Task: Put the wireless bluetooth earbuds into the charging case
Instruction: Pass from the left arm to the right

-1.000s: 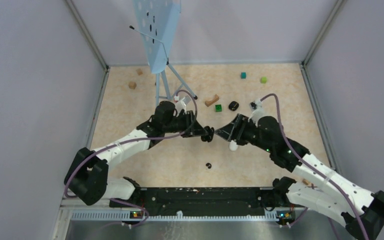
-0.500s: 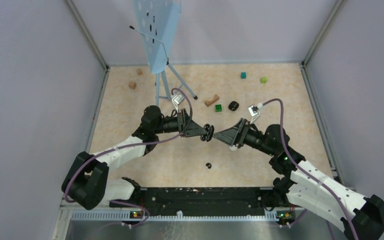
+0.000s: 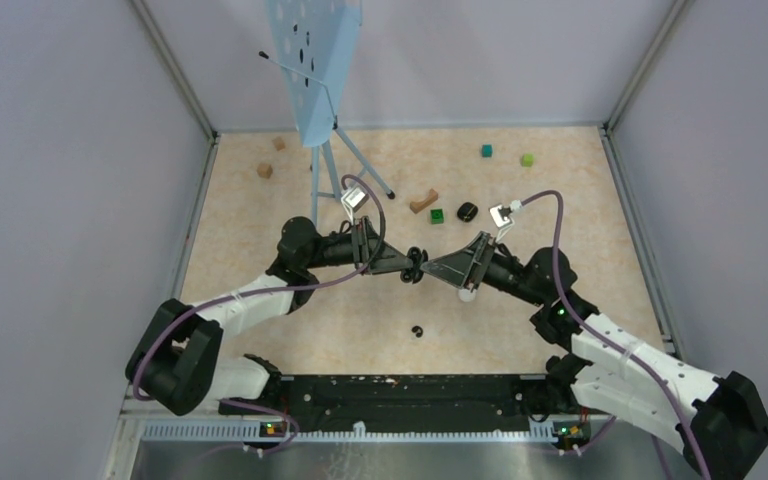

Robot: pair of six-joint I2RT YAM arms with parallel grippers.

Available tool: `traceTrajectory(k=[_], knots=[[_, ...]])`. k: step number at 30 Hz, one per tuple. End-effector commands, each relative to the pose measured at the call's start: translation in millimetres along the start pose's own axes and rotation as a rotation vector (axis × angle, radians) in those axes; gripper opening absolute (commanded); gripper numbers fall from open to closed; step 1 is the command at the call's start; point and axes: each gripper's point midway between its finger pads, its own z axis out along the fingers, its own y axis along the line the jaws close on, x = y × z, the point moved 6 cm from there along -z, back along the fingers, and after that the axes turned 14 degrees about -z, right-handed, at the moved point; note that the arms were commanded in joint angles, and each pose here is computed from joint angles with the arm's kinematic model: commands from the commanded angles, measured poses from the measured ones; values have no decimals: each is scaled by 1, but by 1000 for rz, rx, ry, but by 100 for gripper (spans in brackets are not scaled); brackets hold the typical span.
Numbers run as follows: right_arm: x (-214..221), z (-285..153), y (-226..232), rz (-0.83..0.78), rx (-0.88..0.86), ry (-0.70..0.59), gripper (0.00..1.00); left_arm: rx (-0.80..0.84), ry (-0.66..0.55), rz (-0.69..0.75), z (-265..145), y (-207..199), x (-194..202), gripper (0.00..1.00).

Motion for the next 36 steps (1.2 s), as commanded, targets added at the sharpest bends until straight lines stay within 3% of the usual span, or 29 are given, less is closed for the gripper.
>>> traceTrajectory(k=[1, 19, 30, 36], knots=[[-5, 3, 7, -17, -69, -24, 53, 41, 15, 45, 0, -6, 1, 9], [-1, 8, 1, 3, -86, -23, 42, 44, 20, 33, 0, -5, 1, 8], [2, 5, -2, 26, -78, -41, 20, 45, 21, 31, -1, -5, 2, 9], [3, 4, -4, 30, -66, -39, 22, 46, 24, 37, -1, -5, 2, 9]])
